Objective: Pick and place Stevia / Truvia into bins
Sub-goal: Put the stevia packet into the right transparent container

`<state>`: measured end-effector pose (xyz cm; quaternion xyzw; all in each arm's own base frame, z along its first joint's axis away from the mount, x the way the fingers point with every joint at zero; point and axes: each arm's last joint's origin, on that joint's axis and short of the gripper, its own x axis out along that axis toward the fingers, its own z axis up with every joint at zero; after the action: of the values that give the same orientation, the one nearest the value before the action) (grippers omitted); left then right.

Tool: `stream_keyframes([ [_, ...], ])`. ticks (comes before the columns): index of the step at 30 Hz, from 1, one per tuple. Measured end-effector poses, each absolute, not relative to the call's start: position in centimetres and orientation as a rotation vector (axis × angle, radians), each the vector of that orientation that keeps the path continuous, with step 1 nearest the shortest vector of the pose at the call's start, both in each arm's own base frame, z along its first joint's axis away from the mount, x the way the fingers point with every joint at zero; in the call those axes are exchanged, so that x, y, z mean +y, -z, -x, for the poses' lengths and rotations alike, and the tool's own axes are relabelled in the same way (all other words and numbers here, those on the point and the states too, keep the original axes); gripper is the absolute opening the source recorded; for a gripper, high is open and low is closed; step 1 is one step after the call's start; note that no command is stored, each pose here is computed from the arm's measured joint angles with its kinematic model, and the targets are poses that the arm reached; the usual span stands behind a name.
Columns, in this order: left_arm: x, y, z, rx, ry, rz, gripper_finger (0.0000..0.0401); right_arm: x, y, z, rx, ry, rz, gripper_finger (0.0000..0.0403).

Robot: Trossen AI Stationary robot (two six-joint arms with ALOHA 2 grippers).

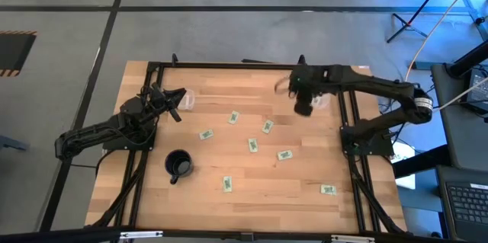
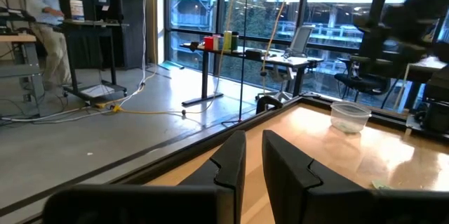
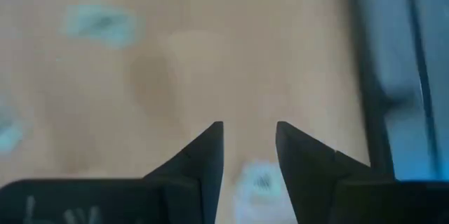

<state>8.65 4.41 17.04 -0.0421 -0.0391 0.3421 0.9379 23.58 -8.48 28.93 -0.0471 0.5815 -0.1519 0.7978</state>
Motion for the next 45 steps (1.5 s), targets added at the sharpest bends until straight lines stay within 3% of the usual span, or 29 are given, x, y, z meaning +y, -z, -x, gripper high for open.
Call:
stream_keyframes([
  [6, 4.4, -17.0, -8.6, -0.080, -0.699, 0.086, 0.0043, -3.0, -28.9, -25.6, 1.130, -0.236, 0.403, 0.0134],
  [11, 4.4, -17.0, -8.6, -0.080, -0.698, 0.086, 0.0043, 0.5, -27.5, -26.1, 1.130, -0.356, 0.452, 0.0134],
  [22, 4.4, -17.0, -8.6, -0.080, -0.698, 0.086, 0.0043, 4.1, -25.2, -27.5, 1.026, -0.105, -0.055, 0.0134],
  [31, 4.4, -17.0, -8.6, -0.080, -0.698, 0.086, 0.0043, 4.0, -25.4, -28.0, 0.968, -0.135, 0.001, 0.0134],
  [41, 4.4, -17.0, -8.6, -0.080, -0.698, 0.086, 0.0043, 3.4, -25.4, -28.0, 0.978, -0.003, -0.050, 0.0135],
  [45, 4.4, -17.0, -8.6, -0.080, -0.698, 0.086, 0.0043, 3.4, -25.2, -27.6, 1.016, -0.032, -0.005, 0.0155],
])
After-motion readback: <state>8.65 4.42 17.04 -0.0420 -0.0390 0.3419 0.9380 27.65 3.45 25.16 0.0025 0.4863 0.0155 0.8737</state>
